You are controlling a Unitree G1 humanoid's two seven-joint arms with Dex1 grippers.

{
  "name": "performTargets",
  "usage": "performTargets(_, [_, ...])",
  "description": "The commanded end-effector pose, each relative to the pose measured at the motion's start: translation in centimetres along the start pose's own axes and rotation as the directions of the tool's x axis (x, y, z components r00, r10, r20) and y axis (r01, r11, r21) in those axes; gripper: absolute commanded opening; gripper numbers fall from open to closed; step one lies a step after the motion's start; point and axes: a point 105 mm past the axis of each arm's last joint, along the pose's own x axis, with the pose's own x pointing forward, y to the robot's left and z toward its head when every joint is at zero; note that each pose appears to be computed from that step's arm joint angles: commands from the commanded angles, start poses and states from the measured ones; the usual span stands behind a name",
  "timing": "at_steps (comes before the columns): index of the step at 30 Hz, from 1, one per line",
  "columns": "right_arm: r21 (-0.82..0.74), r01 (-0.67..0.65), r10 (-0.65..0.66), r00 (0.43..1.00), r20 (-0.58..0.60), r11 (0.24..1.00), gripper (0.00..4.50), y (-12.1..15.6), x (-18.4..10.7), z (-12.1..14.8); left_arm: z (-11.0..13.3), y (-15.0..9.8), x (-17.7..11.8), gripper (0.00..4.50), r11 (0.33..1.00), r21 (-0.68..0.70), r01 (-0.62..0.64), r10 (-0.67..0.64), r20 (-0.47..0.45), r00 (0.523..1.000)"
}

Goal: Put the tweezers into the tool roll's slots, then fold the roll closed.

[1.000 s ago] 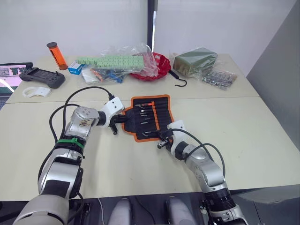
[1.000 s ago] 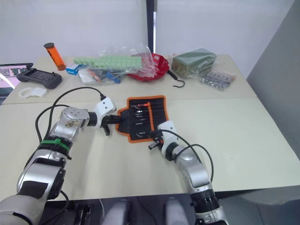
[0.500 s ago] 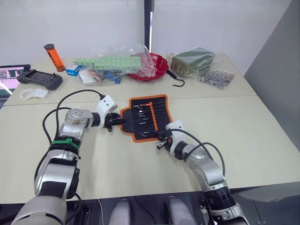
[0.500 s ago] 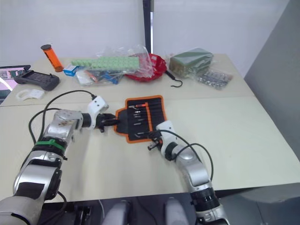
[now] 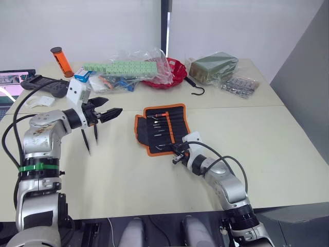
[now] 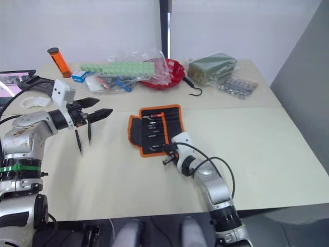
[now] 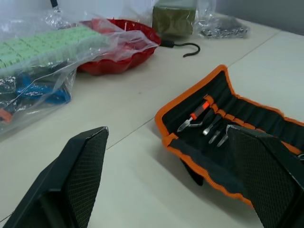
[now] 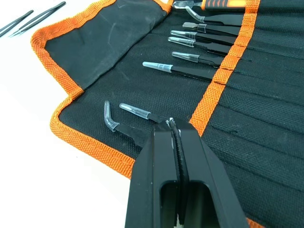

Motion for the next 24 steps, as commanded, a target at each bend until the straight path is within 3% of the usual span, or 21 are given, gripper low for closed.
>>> performTargets(1, [0.011,-0.013,0.014,0.999,-0.046,1.0,0.0,0.2,0.2,-1.2,1.3,0.5,-2.7,4.24,0.994,0.007,-0.11,0.109,0.082,0.991])
performTargets(7, [0.001,-0.013,0.013,1.0,-0.017,1.0,0.0,-0.1,0.1,-0.8,-1.5,1.3,-9.6,4.24,0.925,0.01,-0.38,0.378,0.071,0.923])
performTargets(13, [-0.004,-0.001,0.001,1.0,0.019,1.0,0.0,-0.6,0.3,-0.3,-4.7,0.4,-14.6,4.24,0.841,0.01,-0.541,0.541,0.004,0.841])
performTargets(19, [-0.011,0.003,-0.002,0.996,0.084,1.0,0.0,-0.7,0.2,1.0,-8.2,-1.0,-18.9,4.24,0.722,-0.019,-0.692,0.69,-0.046,0.722])
performTargets(22, [-0.02,0.007,-0.005,0.994,0.107,1.0,0.0,-0.7,-0.1,1.4,-10.2,-1.5,-21.2,4.24,0.634,0.004,-0.774,0.771,-0.087,0.631])
performTargets(24, [-0.023,0.009,-0.006,0.994,0.108,1.0,0.0,-0.8,-0.2,1.4,-10.8,-2.2,-21.5,4.24,0.62,-0.026,-0.784,0.78,-0.095,0.619])
